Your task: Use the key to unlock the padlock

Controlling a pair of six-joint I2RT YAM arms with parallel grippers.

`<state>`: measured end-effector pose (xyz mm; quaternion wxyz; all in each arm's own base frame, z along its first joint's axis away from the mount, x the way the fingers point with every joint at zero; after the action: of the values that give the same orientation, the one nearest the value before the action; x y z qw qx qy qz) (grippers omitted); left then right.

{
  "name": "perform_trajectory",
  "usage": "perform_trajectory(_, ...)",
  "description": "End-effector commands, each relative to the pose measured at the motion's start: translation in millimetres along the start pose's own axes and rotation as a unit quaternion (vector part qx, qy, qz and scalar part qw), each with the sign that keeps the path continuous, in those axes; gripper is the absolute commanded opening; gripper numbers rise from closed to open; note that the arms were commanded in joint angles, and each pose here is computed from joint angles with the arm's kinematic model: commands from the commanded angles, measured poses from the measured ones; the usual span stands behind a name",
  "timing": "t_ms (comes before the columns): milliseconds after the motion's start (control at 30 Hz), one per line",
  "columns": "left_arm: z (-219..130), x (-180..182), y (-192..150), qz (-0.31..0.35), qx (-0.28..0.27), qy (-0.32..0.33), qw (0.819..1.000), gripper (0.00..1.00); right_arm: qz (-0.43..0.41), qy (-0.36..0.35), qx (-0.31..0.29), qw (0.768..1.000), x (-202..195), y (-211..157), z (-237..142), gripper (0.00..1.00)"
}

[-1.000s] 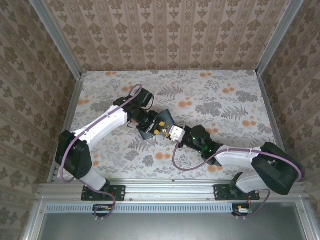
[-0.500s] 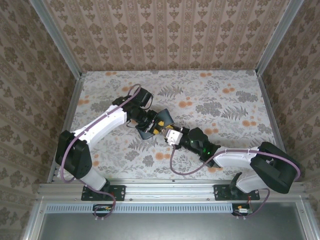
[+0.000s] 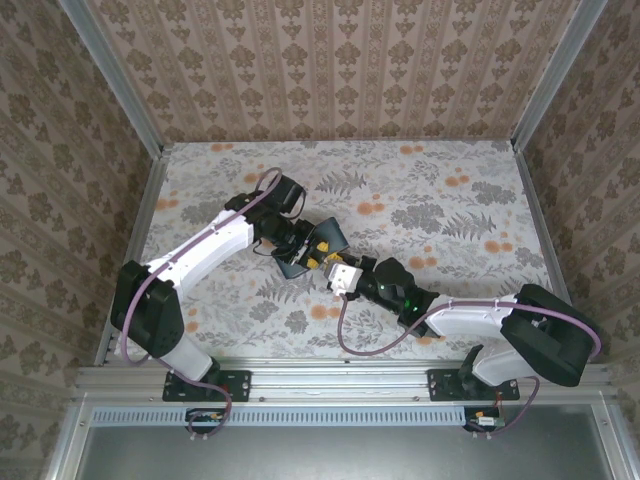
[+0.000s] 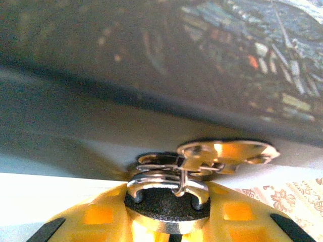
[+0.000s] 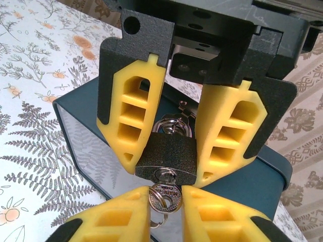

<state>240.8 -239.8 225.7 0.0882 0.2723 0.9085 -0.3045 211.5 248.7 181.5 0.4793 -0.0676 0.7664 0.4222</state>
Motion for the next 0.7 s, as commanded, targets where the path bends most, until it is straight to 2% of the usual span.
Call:
perform_trajectory(0,-6.6,-9.3,-5.9,0.015,0.015,-0.019,1.000,0.10,-0.011,-0.028,-0.011,1.000,-13.1,10.8,5.2,0.19)
perform_trajectory(300,-6.5,-9.0,-6.0,0.015,0.016,-0.019,1.000,0.10,-0.032,-0.038,0.007,0.999,-10.3,6.4,2.9,0.30)
perform_trajectory(667,-8.6,-6.4,-6.3,0.015,0.013,-0.015,1.000,0.10,-0.056,-0.042,0.011,0.997,-10.8,8.5,2.8,0.29)
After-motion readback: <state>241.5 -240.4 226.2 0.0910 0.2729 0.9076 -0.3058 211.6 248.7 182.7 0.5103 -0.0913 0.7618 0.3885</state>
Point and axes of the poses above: each hand's point on the last joint's axis, 136 mm out from that joint toward the fingers, its own z axis out along the fingers, its own x axis along the line the jaws close on, y = z × x, the point moved 8 cm from there along -z, back along the fingers, and after that the axes turned 15 degrees about -z, right-handed, at the moved point
